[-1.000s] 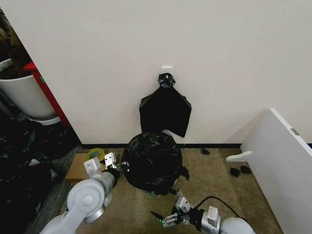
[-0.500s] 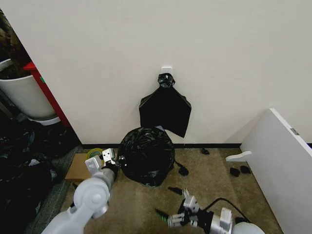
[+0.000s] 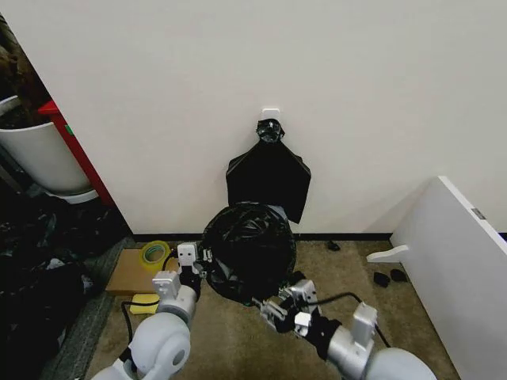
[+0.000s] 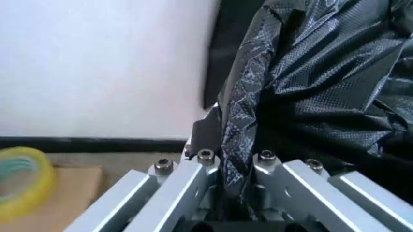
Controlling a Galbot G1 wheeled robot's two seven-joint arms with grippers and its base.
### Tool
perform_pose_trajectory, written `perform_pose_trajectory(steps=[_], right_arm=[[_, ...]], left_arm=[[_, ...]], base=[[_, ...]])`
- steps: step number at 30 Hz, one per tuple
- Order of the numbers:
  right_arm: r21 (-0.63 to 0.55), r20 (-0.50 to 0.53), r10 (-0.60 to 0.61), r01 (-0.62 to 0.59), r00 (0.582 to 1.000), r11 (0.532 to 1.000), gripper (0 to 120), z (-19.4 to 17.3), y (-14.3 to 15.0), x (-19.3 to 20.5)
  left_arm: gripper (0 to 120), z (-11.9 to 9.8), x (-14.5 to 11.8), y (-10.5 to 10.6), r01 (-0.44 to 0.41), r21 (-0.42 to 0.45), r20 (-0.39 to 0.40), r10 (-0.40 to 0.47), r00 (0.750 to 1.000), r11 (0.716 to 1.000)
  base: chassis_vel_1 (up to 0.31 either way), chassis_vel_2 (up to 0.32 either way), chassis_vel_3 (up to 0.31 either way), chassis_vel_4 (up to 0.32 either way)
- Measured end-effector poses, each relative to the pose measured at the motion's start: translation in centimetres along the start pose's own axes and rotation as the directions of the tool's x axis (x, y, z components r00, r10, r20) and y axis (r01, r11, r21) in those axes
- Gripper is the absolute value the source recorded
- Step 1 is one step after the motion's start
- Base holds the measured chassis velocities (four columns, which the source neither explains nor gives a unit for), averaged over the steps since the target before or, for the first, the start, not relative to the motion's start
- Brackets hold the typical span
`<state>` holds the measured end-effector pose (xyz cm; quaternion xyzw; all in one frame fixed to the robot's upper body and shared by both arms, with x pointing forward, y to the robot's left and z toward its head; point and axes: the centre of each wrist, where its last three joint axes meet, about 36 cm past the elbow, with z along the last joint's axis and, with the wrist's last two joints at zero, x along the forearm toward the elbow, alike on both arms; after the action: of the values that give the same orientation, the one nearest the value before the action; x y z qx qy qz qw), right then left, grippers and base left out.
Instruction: Place the garbage bag over the trash bin.
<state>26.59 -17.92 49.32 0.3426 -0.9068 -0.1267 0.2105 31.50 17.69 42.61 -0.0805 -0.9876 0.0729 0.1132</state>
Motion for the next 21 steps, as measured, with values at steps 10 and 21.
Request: perform_pose_trajectory(steps=[10, 21], right_arm=[[0.077, -0.005, 0.22, -0.219, 0.975, 0.973, 0, -0.3, -0.1, -1.5], [0.07, -0.047, 0.398, -0.395, 0.916, 0.916, 0, -0.1, -0.8, -4.2]], left_arm=[[0, 2.4, 0.1, -2.7, -0.083, -0.021, -0.044, 0.082, 0.996, 0.996], [0, 2.8, 0.7, -3.3, -0.107, -0.042, -0.043, 0.105, 0.993, 0.993]], base=[[0.0, 0.0, 0.0, 0.0], [0.0, 0.0, 0.0, 0.0]])
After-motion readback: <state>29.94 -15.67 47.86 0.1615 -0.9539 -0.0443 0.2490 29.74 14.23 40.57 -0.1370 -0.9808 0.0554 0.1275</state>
